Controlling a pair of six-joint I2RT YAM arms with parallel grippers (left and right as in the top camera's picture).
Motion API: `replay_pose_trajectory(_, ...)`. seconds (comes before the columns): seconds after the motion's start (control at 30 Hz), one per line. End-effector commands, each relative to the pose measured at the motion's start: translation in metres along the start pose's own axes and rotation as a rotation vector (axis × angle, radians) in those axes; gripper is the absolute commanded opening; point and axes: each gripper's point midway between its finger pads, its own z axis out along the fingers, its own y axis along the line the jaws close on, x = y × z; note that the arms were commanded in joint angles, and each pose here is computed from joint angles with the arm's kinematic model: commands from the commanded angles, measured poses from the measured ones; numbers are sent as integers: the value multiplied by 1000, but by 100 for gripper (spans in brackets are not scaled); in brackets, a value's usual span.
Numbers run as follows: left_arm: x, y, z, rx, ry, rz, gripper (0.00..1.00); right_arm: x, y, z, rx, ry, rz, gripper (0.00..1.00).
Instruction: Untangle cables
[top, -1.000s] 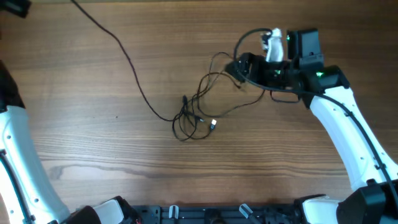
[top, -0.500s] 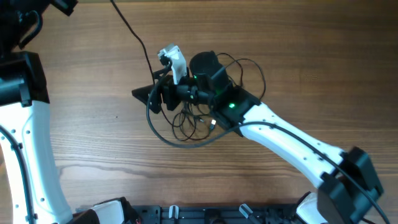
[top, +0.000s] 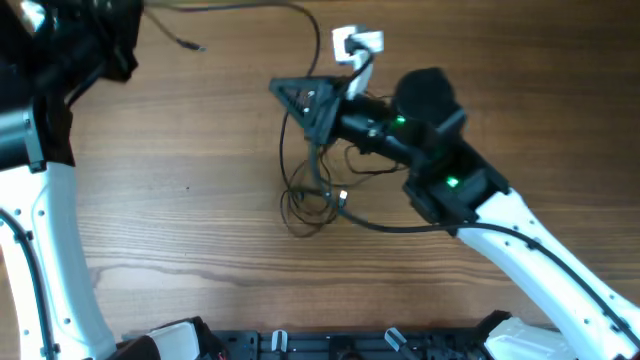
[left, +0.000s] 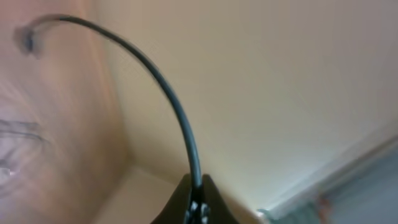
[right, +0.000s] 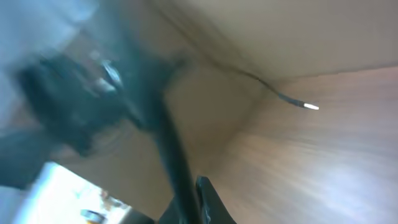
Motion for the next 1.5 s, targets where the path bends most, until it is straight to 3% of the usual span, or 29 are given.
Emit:
replay_pose_trajectory(0.0, -49, 49, -12, -235, -268, 232, 4, -28, 39, -18, -164, -27, 263, 4)
replay_pose_trajectory(0.13, -56, 81, -20, -391, -279, 319, 5, -55, 66, -33, -304, -89, 243, 4)
replay_pose_trajectory(0.27, -47, 86, -19, -400, -230, 308, 15, -28, 43, -27, -219, 21, 133, 4)
replay_pose_trajectory(0.33, -29, 83, -14, -361, -130, 294, 45, -15, 37, -24, -195, 65, 73, 4)
replay_pose_trajectory(0.4, -3, 77, -9, -305, 18, 272, 64, -3, 45, -24, -240, 103, -91, 5)
replay_pose_trajectory(0.53, 39, 67, -11, -223, 246, 157, 81, 1, 47, -24, -255, 112, -168, 5)
replay_pose_trajectory(0.57, 57, 62, -15, -190, 346, 121, 82, 4, 49, -25, -272, 120, -218, 4)
replay_pose_trajectory(0.7, 78, 57, -21, -176, 459, 25, 86, 19, 60, -23, -357, 139, -440, 5)
replay_pose_trajectory(0.73, 92, 51, -28, -153, 549, -12, 89, 22, 58, -21, -361, 141, -477, 5)
replay_pose_trajectory(0.8, 109, 44, -39, -130, 666, -72, 89, 36, 52, -9, -373, 177, -481, 5)
replay_pose_trajectory(0.93, 119, 42, -42, -129, 716, -83, 88, 53, 47, 15, -419, 190, -487, 5)
replay_pose_trajectory(1.0, 141, 41, -49, -130, 821, -99, 80, 56, 50, 21, -443, 182, -494, 4)
replay_pose_trajectory(1.13, 152, 45, -46, -157, 837, -92, 77, 44, 48, 25, -400, 123, -484, 5)
replay_pose_trajectory(1.2, 152, 46, -45, -161, 829, -96, 65, 44, 48, 25, -399, 127, -465, 5)
replay_pose_trajectory(1.3, 150, 46, -44, -172, 817, -113, 34, 46, 47, 25, -397, 140, -435, 4)
replay_pose_trajectory(1.4, 150, 46, -44, -172, 817, -113, 24, 46, 48, 25, -397, 140, -433, 4)
replay_pose_trajectory(1.47, 150, 46, -44, -172, 817, -113, 24, 47, 48, 25, -401, 143, -429, 5)
